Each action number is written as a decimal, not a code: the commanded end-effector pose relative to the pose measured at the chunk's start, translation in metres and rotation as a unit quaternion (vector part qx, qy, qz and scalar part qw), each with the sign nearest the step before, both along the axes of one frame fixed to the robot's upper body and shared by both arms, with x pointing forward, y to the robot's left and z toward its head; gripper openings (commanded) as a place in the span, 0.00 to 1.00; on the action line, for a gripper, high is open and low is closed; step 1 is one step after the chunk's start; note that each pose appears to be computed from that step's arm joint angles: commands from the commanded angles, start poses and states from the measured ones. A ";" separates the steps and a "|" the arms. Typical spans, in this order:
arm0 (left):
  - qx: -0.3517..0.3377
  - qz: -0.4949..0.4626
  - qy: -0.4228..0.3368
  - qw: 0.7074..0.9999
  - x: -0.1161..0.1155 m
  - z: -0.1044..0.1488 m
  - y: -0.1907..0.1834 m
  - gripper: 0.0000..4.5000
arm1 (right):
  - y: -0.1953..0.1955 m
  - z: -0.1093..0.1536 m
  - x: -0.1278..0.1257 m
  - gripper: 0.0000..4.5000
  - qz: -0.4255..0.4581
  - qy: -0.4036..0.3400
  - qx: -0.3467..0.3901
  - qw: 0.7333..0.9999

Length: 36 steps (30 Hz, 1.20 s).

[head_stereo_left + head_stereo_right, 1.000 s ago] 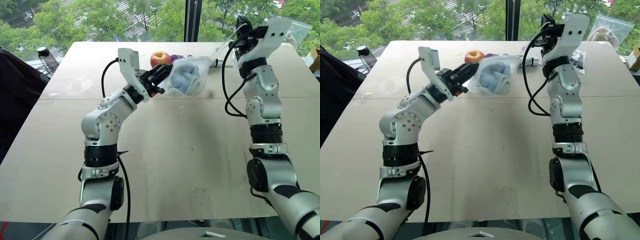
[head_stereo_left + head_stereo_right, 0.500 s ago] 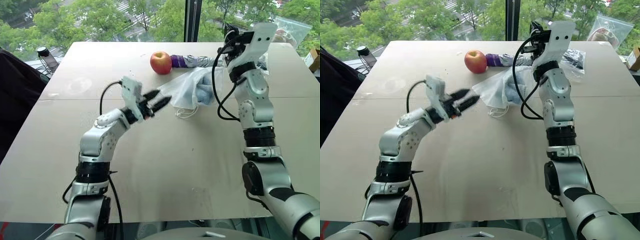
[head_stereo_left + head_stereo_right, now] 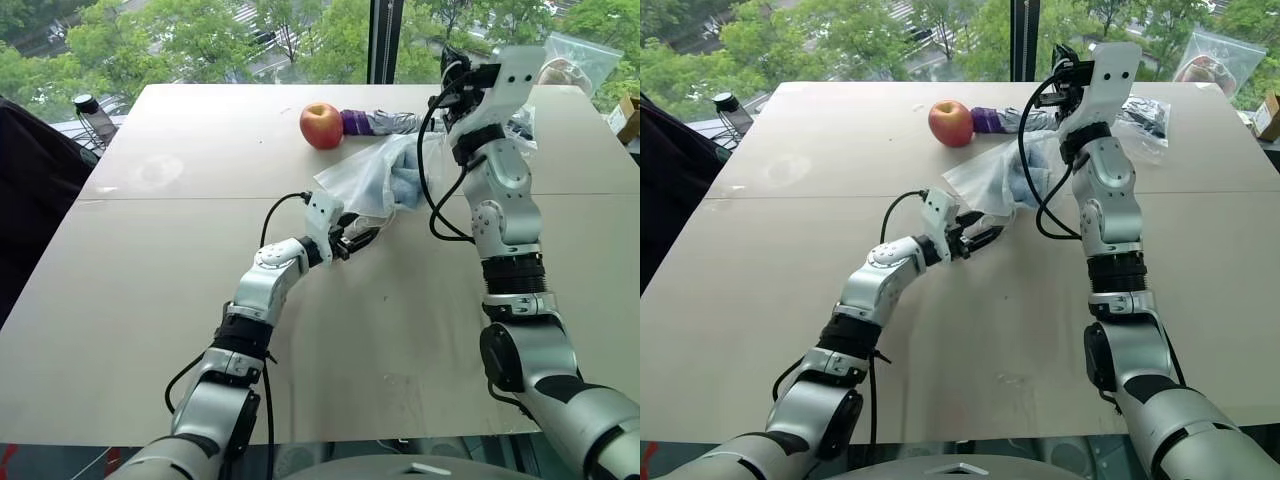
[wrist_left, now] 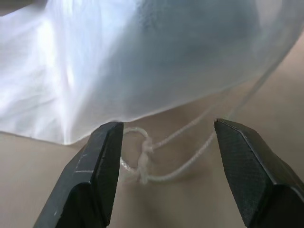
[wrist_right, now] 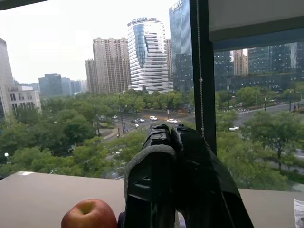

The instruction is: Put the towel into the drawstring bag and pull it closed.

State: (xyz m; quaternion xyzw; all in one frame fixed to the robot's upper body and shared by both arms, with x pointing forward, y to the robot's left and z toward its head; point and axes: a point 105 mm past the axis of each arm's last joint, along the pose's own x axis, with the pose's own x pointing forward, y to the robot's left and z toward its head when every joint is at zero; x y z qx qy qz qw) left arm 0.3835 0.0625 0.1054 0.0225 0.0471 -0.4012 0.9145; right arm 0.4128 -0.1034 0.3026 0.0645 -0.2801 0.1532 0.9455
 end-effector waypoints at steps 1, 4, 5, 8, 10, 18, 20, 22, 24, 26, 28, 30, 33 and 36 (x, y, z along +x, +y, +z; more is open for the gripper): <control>0.031 -0.006 -0.041 0.999 0.007 0.005 -0.009 0.69 | 0.001 0.020 -0.009 0.00 0.001 -0.035 0.005 0.999; 0.084 -0.015 -0.068 0.994 0.011 -0.001 -0.012 0.69 | 0.001 0.019 -0.009 0.00 0.000 -0.035 0.005 0.999; 0.093 -0.022 -0.074 0.993 0.011 -0.001 -0.014 0.69 | 0.001 0.019 -0.009 0.00 0.000 -0.034 0.005 0.999; 0.122 -0.043 -0.090 0.988 0.010 -0.004 -0.018 0.69 | 0.002 0.017 -0.009 0.00 0.001 -0.033 0.005 0.999; 0.133 -0.038 -0.088 0.986 0.012 -0.007 -0.017 0.69 | 0.002 0.017 -0.009 0.00 0.000 -0.032 0.006 0.999; 0.140 -0.018 -0.021 0.990 0.016 -0.027 -0.011 0.00 | 0.001 0.015 -0.009 0.00 -0.003 -0.032 0.007 0.999; 0.140 -0.015 -0.015 0.990 0.015 -0.028 -0.008 0.00 | 0.001 0.015 -0.009 0.00 -0.004 -0.032 0.007 0.999; 0.140 -0.009 -0.020 0.990 0.015 -0.026 -0.004 0.00 | 0.001 0.015 -0.009 0.00 -0.004 -0.032 0.007 0.999; 0.127 -0.004 -0.043 0.991 0.013 -0.018 -0.001 0.00 | 0.000 0.015 -0.009 0.00 -0.006 -0.031 0.007 0.999; 0.097 0.009 -0.072 0.993 0.010 -0.005 0.004 0.00 | -0.001 0.014 -0.009 0.00 -0.009 -0.031 0.006 0.999; 0.081 0.050 -0.103 0.990 0.009 0.007 0.017 0.00 | -0.005 0.013 -0.008 0.00 -0.018 -0.028 0.004 0.999; 0.060 0.096 -0.127 0.985 0.005 0.017 0.035 0.00 | -0.012 0.010 -0.005 0.00 -0.037 -0.023 0.002 0.999; 0.033 0.180 -0.175 0.967 -0.005 0.035 0.066 0.00 | -0.028 0.007 0.000 0.00 -0.080 -0.015 0.010 0.997; 0.033 0.236 -0.220 0.946 -0.017 0.047 0.088 0.00 | -0.044 0.004 0.002 0.00 -0.125 -0.011 0.017 0.992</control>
